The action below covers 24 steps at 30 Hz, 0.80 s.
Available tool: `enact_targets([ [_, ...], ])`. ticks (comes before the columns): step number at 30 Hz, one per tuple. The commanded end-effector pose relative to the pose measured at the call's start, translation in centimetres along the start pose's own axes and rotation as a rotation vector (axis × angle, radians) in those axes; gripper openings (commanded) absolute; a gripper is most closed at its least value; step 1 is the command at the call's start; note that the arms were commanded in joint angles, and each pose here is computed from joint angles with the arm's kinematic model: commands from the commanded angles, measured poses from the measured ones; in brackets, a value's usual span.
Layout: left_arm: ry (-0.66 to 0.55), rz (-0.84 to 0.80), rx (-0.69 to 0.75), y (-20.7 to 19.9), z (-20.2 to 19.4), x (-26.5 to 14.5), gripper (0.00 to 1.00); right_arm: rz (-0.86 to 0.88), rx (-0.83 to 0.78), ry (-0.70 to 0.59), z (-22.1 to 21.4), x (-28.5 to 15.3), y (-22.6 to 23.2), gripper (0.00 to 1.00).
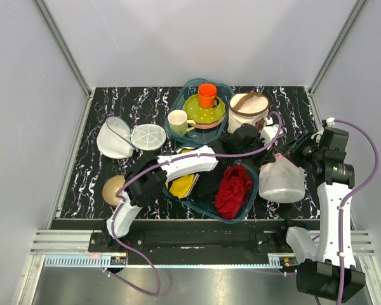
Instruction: Unzip the laundry bag and remove the bra
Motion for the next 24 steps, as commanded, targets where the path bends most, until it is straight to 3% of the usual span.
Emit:
enact_targets([
  [1, -0.129, -0.063, 0.056, -2.2, 4.6, -1.4, 0.0, -0.01, -0.023, 0.041, -1.1, 0.1, -0.6, 0.33],
  [7, -0.13, -0.063, 0.057, -2.3, 4.6, -1.4, 0.0, -0.061, -0.029, 0.035, -1.6, 0.0, -1.6, 0.41],
  [12, -0.135, -0.067, 0.057, -2.4, 4.9, -1.5, 0.0, -0.046, -0.022, 0.063, -2.3, 0.5, -1.8, 0.41],
  [20, -0.133, -0.073, 0.056, -2.4, 4.7, -1.5, 0.0, 0.004, 0.006, 0.069, -2.2, 1.6, -1.4, 0.41],
  [24, -0.132, -0.075, 0.06, -2.5, 4.7, -1.6, 0.0, -0.01, 0.009, 0.048, -1.8, 1.6, -1.5, 0.34],
])
Point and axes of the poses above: each gripper's point midway between its finger pads, its own x axis out along the fingers, its own y axis along the line the jaws close on, z = x × y, the point moved 3 cm from there along -x, back along the fingers, and after that the axes turned 9 degrees about -x, right-handed, at the moved point
